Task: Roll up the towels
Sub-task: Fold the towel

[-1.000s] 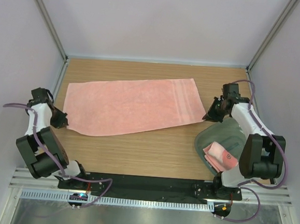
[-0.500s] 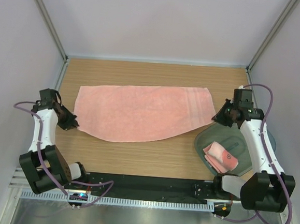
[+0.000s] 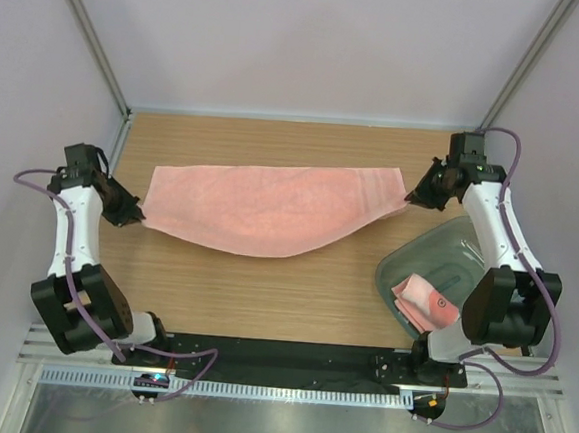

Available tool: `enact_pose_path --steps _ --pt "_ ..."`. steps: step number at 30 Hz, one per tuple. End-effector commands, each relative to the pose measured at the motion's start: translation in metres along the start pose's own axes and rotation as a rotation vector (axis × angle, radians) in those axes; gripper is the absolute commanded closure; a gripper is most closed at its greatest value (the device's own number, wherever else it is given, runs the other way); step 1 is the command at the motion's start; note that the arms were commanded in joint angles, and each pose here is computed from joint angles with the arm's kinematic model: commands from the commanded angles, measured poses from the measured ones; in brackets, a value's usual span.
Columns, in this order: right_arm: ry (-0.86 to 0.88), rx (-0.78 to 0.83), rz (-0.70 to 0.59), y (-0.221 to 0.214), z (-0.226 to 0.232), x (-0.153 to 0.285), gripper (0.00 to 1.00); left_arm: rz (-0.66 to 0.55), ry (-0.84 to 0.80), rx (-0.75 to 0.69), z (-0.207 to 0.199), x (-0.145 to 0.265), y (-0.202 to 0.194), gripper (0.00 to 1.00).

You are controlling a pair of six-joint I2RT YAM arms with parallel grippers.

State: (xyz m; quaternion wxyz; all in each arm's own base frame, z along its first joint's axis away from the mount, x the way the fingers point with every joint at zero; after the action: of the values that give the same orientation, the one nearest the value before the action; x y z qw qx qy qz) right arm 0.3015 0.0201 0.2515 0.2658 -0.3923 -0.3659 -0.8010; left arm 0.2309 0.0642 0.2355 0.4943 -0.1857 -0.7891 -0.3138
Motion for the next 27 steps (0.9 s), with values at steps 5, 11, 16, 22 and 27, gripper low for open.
enact_pose_path --steps 5,11,16,22,27 --pt "0.068 -0.028 -0.060 0.047 0.032 -0.011 0.99 -0.007 -0.066 0.019 -0.030 0.004 0.049 1.00" --pt "0.056 -0.040 -0.048 0.067 0.040 -0.039 0.99 -0.011 -0.091 0.001 -0.047 -0.010 0.085 1.00" --pt "0.059 -0.041 -0.055 0.081 0.047 -0.052 0.99 0.015 -0.079 -0.019 -0.062 -0.039 0.107 1.00" --pt "0.045 -0.047 -0.055 0.096 0.049 -0.065 0.99 0.054 -0.071 -0.050 -0.087 -0.066 0.126 1.00" --pt "0.030 -0.055 -0.051 0.103 0.046 -0.076 0.99 0.024 -0.074 -0.071 -0.107 -0.069 0.141 1.00"
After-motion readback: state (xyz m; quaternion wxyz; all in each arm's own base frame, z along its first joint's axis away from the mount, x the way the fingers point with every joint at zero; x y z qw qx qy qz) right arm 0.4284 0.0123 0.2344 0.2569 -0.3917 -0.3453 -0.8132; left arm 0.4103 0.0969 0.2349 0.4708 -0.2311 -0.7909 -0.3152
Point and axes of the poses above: each gripper's point midway between its finger pads, its own x axis back along the fingers, its own z axis along the line the jaws close on, y = z × x, the point moved 10 cm from there along x, back along the fingers, and after that the axes turned 4 degrees about -x, right-handed, at the moved point
